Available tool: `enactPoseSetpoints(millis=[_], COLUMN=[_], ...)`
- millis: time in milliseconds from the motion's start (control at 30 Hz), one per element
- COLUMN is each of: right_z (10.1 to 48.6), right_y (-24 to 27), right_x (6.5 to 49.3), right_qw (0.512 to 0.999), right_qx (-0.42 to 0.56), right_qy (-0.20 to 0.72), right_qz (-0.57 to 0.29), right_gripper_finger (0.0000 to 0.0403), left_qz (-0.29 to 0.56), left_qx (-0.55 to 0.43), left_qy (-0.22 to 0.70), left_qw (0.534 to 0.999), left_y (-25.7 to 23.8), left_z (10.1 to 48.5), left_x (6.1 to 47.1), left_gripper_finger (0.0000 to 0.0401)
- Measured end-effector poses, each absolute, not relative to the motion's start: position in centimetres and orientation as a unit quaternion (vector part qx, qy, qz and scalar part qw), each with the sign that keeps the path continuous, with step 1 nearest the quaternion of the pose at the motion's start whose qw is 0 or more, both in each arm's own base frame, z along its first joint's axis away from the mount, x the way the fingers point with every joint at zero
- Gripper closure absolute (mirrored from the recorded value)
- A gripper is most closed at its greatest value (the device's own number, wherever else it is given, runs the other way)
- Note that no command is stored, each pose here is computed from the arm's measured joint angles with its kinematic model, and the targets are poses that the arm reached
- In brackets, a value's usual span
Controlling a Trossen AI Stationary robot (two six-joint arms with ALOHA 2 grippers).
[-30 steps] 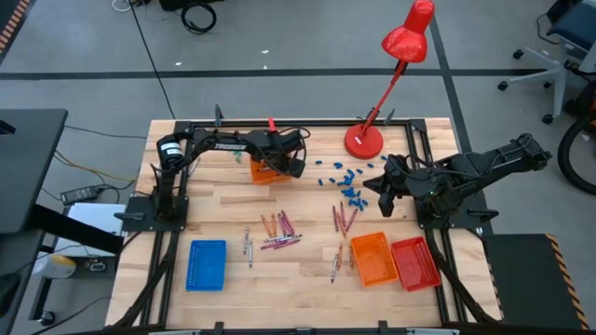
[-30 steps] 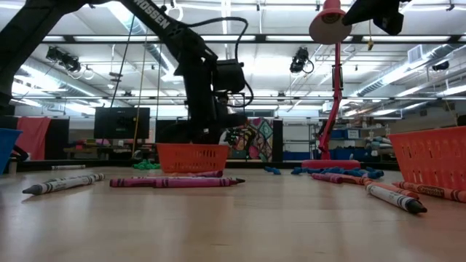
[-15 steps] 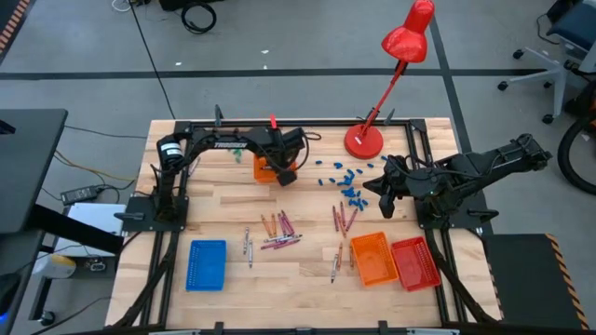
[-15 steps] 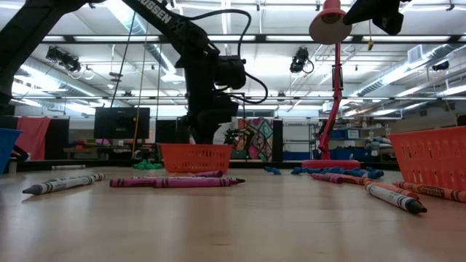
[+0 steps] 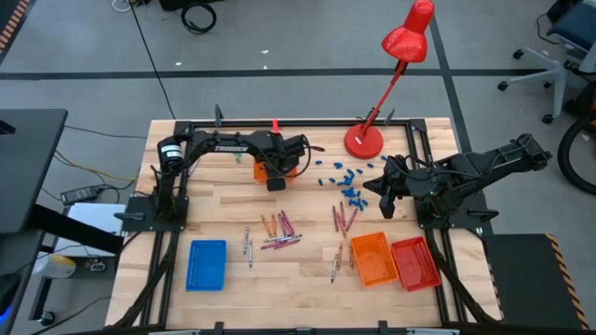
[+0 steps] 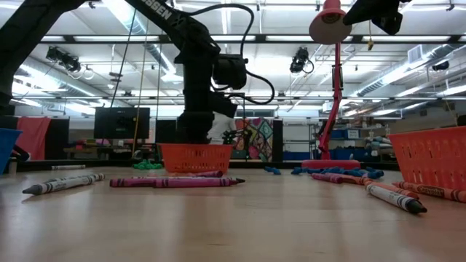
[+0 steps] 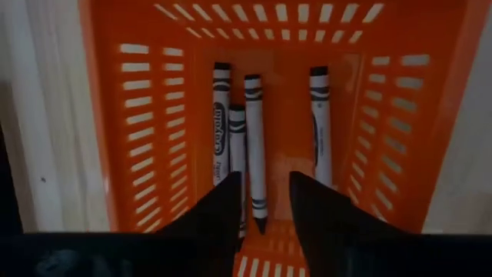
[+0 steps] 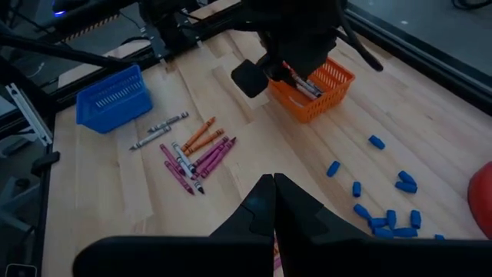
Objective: Sort crayons
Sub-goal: Put the gray crayon into the blue bin
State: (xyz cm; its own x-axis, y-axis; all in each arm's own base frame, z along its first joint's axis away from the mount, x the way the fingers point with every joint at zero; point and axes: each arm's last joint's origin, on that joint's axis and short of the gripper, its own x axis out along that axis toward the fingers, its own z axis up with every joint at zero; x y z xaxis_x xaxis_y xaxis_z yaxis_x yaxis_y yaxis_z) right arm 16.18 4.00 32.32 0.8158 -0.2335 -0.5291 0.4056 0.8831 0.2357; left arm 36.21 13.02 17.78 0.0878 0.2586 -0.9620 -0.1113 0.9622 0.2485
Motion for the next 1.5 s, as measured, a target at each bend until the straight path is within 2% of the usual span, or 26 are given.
enactPoseSetpoints(millis=[133,267,467,600,700,967,1067,1233,1500], right_z=[32.3,32.3,32.3,32.3,32.3,32.3,32.3,32.3,32.3], right_y=[4.0,4.0,4.0,4.0,4.0,4.0,4.0,4.0,3.9], right_x=[16.2,16.2,16.2,16.2,16.2,16.2,16.2,16.2,16.2], right_qw=[0.937,0.937,0.937,0.937,0.937,0.937,0.938,0.939,0.939], right_qx=[0.171,0.171,0.168,0.170,0.171,0.167,0.165,0.158,0.154], right_qy=[0.252,0.252,0.254,0.254,0.254,0.252,0.253,0.254,0.254], right_qz=[-0.171,-0.171,-0.170,-0.170,-0.170,-0.172,-0.171,-0.170,-0.171], right_gripper_finger=[0.0395,0.0395,0.0395,0.0395,0.0395,0.0395,0.0395,0.0395,0.0395], left_qz=[0.130,0.151,0.195,0.244,0.288,0.419,0.428,0.437,0.446], left_qx=[0.049,0.033,0.033,0.002,-0.054,-0.224,-0.273,-0.296,-0.296], left_qy=[0.687,0.703,0.646,0.603,0.604,0.605,0.622,0.642,0.651], left_qw=[0.713,0.694,0.737,0.759,0.741,0.639,0.596,0.557,0.538], left_y=[12.5,12.2,12.9,13.9,14.5,14.9,15.0,15.4,17.3], left_z=[18.4,20.1,25.3,27.6,26.7,23.1,21.5,19.7,19.2], left_x=[35.7,34.8,32.6,29.7,26.9,20.4,18.7,17.2,15.5], left_gripper_finger=[0.0241,0.0237,0.0258,0.0269,0.0275,0.0278,0.0278,0.0273,0.0236])
